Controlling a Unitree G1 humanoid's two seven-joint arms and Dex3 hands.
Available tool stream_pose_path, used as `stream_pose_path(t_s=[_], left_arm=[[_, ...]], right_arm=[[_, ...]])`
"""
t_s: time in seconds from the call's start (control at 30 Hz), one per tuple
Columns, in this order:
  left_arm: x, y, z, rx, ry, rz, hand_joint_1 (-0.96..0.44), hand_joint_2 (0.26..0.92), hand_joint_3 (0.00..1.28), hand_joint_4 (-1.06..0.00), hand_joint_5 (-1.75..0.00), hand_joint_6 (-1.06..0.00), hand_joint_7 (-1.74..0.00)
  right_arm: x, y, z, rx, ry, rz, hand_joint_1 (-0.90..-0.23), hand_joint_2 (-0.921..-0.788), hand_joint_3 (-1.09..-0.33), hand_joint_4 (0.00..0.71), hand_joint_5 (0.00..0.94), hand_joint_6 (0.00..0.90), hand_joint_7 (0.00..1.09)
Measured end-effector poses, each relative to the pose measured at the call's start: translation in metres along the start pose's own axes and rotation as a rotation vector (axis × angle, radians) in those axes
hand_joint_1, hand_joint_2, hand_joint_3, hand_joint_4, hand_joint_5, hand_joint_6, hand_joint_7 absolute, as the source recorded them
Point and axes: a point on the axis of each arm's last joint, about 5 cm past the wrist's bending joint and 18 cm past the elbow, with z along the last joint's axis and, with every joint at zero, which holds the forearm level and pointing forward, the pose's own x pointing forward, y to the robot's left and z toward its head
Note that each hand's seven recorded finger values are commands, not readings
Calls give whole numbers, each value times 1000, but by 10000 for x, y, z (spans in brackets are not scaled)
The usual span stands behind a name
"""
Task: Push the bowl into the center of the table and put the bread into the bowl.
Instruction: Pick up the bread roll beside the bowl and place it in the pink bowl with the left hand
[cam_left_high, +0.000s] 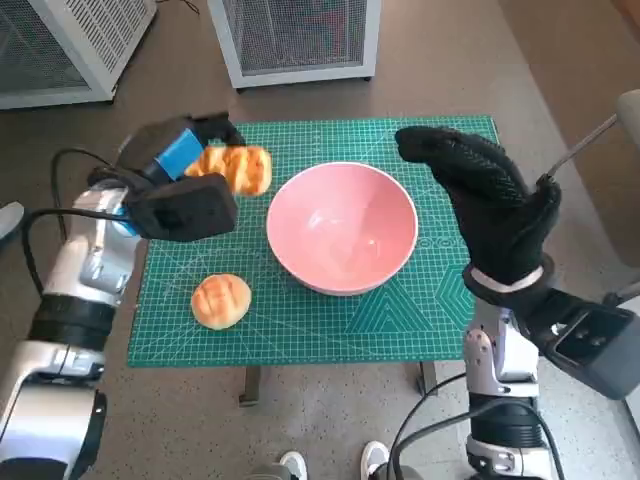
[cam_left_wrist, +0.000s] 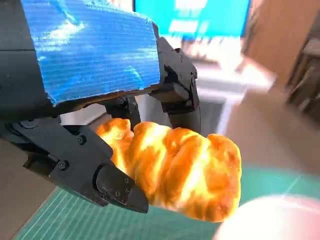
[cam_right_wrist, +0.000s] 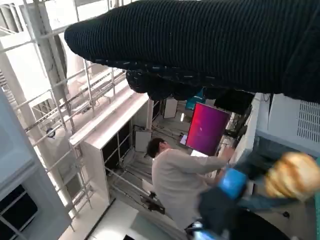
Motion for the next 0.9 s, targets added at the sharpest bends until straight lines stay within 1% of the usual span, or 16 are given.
stream_pose_path(t_s=[0.2, 0.33, 0.43, 0.53, 0.73, 0.87, 0.9], left_arm=[[-130, 121, 169, -6, -103, 102, 1, 920, 99, -672, -1200, -574, -1206], [-209, 168, 322, -2, -189, 152, 1, 920, 94, -676, -1200, -583, -1194], [-246, 191, 449, 4, -255, 174, 1, 919, 82, -680, -1204, -611, -1157], [-267, 202, 548, 15, -304, 172, 1, 918, 78, -671, -1217, -633, -1131], [-278, 150, 693, 10, -381, 103, 2, 919, 77, -648, -1269, -659, -1073], [-256, 72, 744, -5, -420, 55, 2, 920, 120, -613, -1317, -595, -1126], [-245, 47, 752, -8, -430, 43, 2, 920, 148, -590, -1333, -551, -1177]], right_arm=[[2, 0, 2, 3, -2, 3, -376, -921, -533, 509, 20, 52, 834], [0, -2, 5, 2, -2, 9, -375, -921, -533, 510, 21, 49, 840], [4, 1, 7, 2, -2, 12, -375, -921, -534, 513, 24, 46, 844], [10, 7, 15, 3, -5, 17, -375, -921, -534, 515, 25, 45, 849], [-2, 7, 31, 1, -4, 18, -375, -921, -533, 516, 27, 42, 854], [-16, 6, 35, 3, 3, 17, -373, -921, -531, 516, 28, 44, 852], [-19, 5, 36, 3, 5, 17, -372, -921, -531, 516, 28, 44, 851]])
